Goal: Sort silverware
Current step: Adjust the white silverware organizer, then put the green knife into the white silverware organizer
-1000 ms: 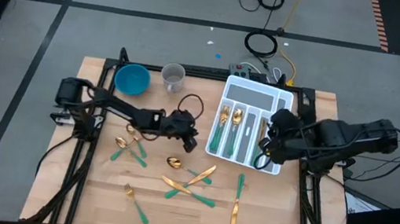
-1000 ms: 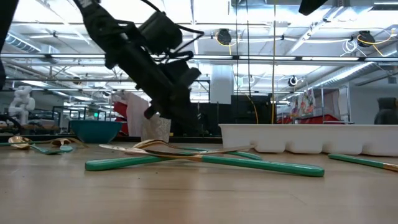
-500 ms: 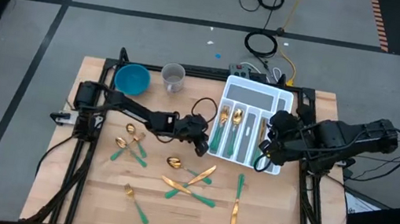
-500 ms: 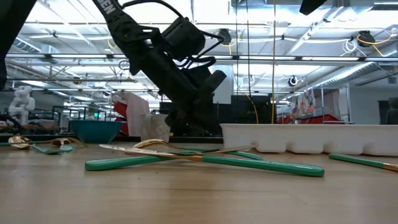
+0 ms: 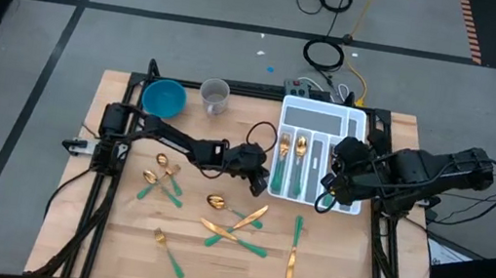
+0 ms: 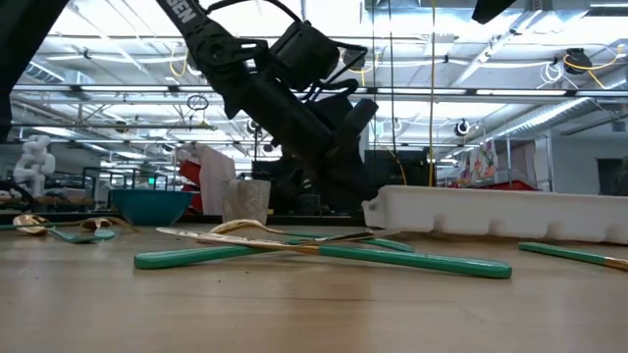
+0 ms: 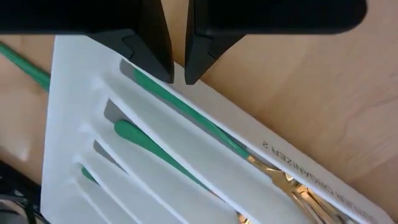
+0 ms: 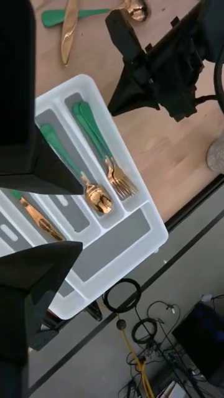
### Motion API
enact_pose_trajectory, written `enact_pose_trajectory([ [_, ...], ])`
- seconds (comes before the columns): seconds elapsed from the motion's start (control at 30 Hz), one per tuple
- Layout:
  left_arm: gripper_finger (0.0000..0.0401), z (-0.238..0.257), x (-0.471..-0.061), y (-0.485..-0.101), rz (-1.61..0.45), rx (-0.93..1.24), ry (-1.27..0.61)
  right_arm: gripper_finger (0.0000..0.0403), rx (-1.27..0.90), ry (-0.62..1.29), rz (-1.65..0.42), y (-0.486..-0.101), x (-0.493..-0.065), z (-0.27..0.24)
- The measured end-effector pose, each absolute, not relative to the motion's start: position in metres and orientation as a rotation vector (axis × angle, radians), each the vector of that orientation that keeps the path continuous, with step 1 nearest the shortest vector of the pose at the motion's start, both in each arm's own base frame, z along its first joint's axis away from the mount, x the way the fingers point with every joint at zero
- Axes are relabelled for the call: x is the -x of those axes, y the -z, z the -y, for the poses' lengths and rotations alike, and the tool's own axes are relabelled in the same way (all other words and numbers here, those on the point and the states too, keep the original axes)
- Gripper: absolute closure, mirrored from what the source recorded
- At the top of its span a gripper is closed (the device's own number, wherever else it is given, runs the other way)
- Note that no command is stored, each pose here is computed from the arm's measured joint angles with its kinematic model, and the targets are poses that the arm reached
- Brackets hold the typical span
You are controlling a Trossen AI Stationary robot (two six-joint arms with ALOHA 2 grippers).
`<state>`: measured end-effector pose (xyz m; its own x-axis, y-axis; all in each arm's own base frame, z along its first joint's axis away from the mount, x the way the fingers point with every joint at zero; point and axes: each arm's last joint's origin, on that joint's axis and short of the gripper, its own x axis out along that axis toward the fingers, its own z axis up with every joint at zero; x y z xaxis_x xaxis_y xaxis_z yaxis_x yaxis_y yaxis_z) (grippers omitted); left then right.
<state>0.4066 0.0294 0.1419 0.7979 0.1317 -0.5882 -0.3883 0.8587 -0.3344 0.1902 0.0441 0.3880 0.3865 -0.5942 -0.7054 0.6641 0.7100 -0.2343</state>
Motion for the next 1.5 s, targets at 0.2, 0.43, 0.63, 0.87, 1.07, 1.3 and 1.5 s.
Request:
enact_pose_trajectory([
  [0.2, 0.0352, -0.034, -0.408, -0.149, -0.544, 0.467, -0.283, 0.0280, -0.099, 0.798, -0.851, -0.388, -0.190, -0.046],
  [0.43, 0.0352, -0.031, -0.393, -0.151, -0.728, 0.412, -0.226, 0.0275, -0.098, 0.692, -0.846, -0.384, -0.194, -0.062],
  [0.63, 0.0352, -0.011, -0.363, -0.192, -0.852, 0.261, -0.143, 0.0265, -0.148, 0.509, -0.927, -0.335, -0.204, -0.093],
  [0.87, 0.0352, 0.030, -0.313, -0.263, -0.804, 0.147, 0.008, 0.0263, -0.243, 0.338, -0.956, -0.260, -0.211, -0.117],
  [1.07, 0.0352, 0.070, -0.263, -0.304, -0.675, 0.116, 0.060, 0.0263, -0.123, 0.198, -0.893, -0.239, -0.220, -0.122],
  [1.3, 0.0352, 0.115, -0.217, -0.316, -0.592, 0.109, 0.117, 0.0263, 0.135, 0.006, -0.621, -0.245, -0.259, -0.134],
  [1.5, 0.0352, 0.137, -0.192, -0.314, -0.565, 0.057, 0.040, 0.0263, 0.148, -0.096, -0.677, -0.220, -0.297, -0.139],
])
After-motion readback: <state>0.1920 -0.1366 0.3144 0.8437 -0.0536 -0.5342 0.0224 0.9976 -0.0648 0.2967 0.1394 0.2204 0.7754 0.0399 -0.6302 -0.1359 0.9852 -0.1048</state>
